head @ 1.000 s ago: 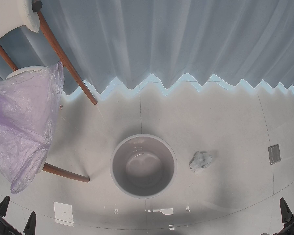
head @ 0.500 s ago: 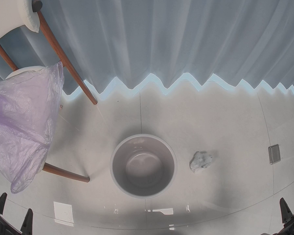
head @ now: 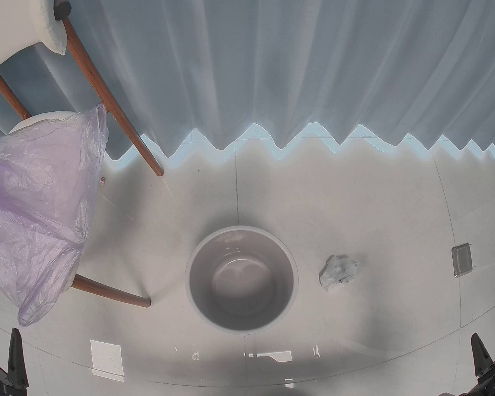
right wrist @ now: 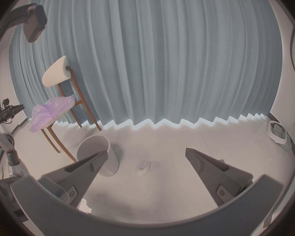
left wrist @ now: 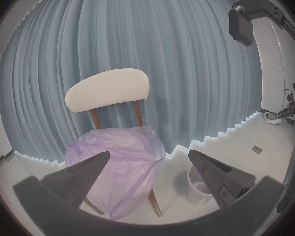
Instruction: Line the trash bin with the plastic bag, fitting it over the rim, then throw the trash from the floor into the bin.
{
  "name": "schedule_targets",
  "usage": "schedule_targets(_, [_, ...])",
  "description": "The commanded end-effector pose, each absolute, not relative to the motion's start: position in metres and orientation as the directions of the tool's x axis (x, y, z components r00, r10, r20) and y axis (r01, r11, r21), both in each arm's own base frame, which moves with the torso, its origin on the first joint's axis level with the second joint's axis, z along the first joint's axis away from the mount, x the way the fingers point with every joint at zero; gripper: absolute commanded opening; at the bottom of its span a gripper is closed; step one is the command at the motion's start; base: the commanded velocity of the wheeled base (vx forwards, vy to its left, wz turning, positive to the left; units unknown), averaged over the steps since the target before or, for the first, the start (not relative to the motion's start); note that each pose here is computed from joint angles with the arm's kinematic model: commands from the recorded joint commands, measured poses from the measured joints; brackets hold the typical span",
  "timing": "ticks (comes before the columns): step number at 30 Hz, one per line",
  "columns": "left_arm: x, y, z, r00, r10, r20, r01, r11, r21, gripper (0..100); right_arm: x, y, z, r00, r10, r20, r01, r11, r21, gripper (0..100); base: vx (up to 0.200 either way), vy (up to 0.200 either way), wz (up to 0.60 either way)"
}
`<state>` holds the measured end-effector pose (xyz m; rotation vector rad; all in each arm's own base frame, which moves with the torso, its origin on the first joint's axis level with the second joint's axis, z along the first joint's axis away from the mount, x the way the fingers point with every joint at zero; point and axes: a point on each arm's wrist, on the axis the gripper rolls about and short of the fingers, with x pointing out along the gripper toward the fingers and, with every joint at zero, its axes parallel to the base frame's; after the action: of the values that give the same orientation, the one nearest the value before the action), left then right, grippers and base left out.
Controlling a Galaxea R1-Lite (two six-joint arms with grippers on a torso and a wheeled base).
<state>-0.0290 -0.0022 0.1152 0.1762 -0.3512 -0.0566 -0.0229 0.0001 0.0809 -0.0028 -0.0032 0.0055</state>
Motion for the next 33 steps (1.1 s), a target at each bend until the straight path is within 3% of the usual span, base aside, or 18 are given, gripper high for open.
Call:
schedule_targets(1, [-0.031,-0.002,0.115,0.937,-0.098,0.337,0.036,0.982,0.186,100,-0.023,0.000,0.076,1.000,0.006,0.003,-0.006,1.000,-0.003,100,0.000,0.000,0.00])
schedule_targets(6, [-0.037,-0.004,0.122,0.950,-0.186,0.250,0.135,0.969,0.209,100,-0.023,0.000,0.076,1.000,0.006,0.002,-0.006,1.000,-0.003,100,0.000,0.000,0.00])
schedule_targets(17, [-0.044,-0.004,0.153,0.975,-0.213,0.057,0.191,0.945,0.266,100,-0.023,0.000,0.076,1.000,0.006,0.002,-0.006,1.000,-0.003,100,0.000,0.000,0.00])
schedule_targets(29, [0.010,-0.005,0.160,0.930,-0.250,-0.268,0.347,0.838,0.421,100,-0.023,0.000,0.076,1.000,0.006,0.003,-0.006,1.000,-0.003,100,0.000,0.000,0.00])
schedule_targets(33, [0.025,-0.005,0.166,0.920,-0.226,-0.319,0.363,0.797,0.483,100,-0.023,0.000,0.076,1.000,0.006,0.002,-0.006,1.000,-0.003,100,0.000,0.000,0.00])
